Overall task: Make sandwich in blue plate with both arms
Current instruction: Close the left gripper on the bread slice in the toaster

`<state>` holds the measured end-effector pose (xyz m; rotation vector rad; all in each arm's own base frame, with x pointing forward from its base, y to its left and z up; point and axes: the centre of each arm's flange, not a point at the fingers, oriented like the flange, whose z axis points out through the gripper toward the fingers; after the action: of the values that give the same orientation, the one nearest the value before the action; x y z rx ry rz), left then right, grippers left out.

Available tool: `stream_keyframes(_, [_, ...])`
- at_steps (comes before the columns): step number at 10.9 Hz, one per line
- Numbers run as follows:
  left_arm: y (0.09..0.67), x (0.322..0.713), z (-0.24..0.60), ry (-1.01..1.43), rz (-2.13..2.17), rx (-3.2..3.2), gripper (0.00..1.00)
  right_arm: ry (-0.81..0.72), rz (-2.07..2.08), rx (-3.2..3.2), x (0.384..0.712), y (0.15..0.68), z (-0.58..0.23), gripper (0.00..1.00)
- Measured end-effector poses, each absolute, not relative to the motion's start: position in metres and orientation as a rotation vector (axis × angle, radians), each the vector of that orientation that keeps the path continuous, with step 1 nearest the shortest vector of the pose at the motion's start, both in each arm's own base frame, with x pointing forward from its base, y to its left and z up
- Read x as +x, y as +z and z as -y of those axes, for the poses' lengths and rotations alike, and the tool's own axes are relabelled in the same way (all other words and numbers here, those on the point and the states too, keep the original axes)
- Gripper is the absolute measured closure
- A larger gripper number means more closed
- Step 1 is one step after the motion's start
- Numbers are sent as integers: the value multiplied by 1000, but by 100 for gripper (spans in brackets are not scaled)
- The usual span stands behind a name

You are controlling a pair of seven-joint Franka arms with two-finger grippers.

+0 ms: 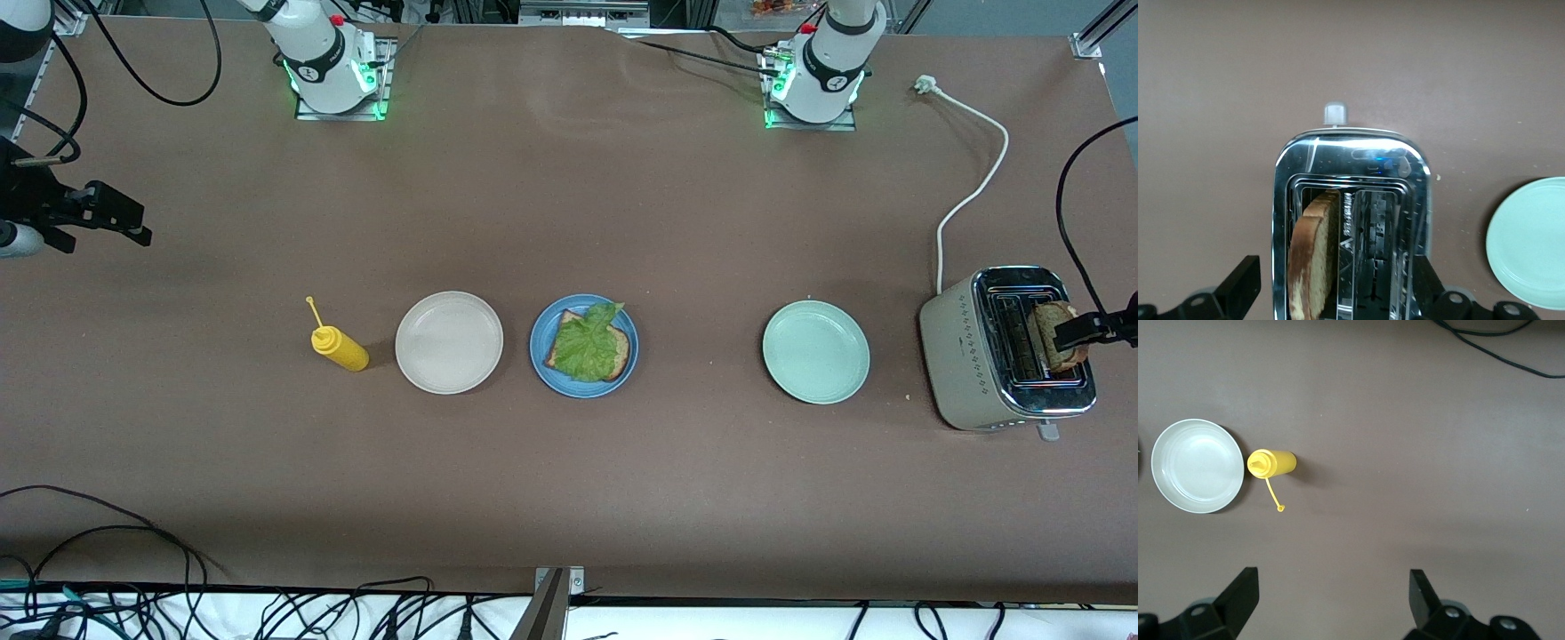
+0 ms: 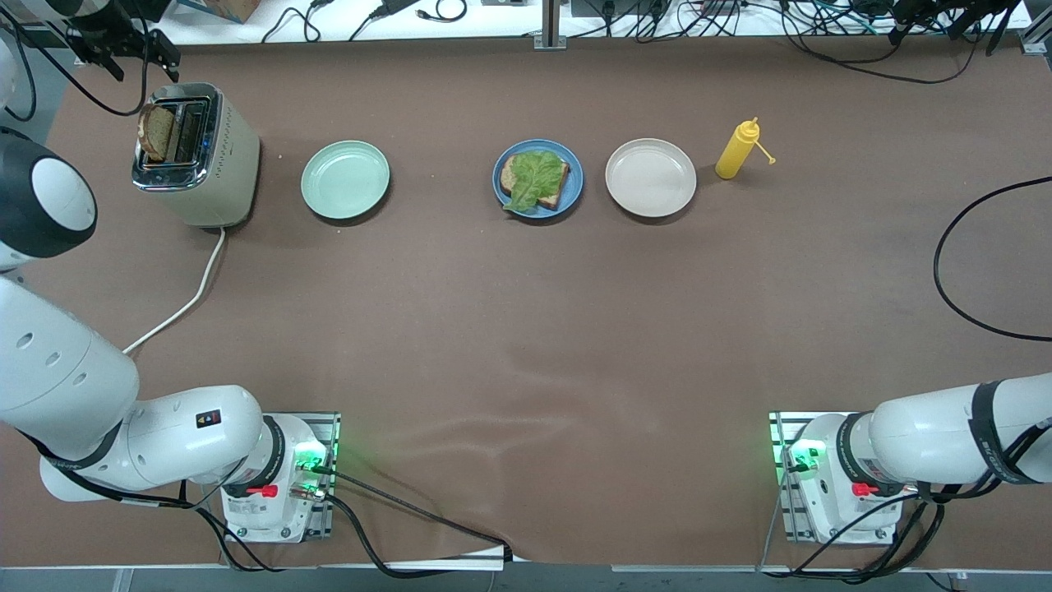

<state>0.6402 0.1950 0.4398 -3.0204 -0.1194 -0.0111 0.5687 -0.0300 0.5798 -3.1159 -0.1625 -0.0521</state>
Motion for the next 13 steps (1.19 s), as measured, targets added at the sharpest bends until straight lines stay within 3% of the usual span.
stream_keyframes(5, [390,637,-218,108,83,-3047,3,-55,146,-3117,568,586,36,0])
stream_keyframes(11, [373,626,-247,171,-49,-3067,84,-52,146,-3117,568,586,36,0])
stream_keyframes(13, [374,626,-244,180,-54,-3070,86,-51,145,-3117,568,586,37,0])
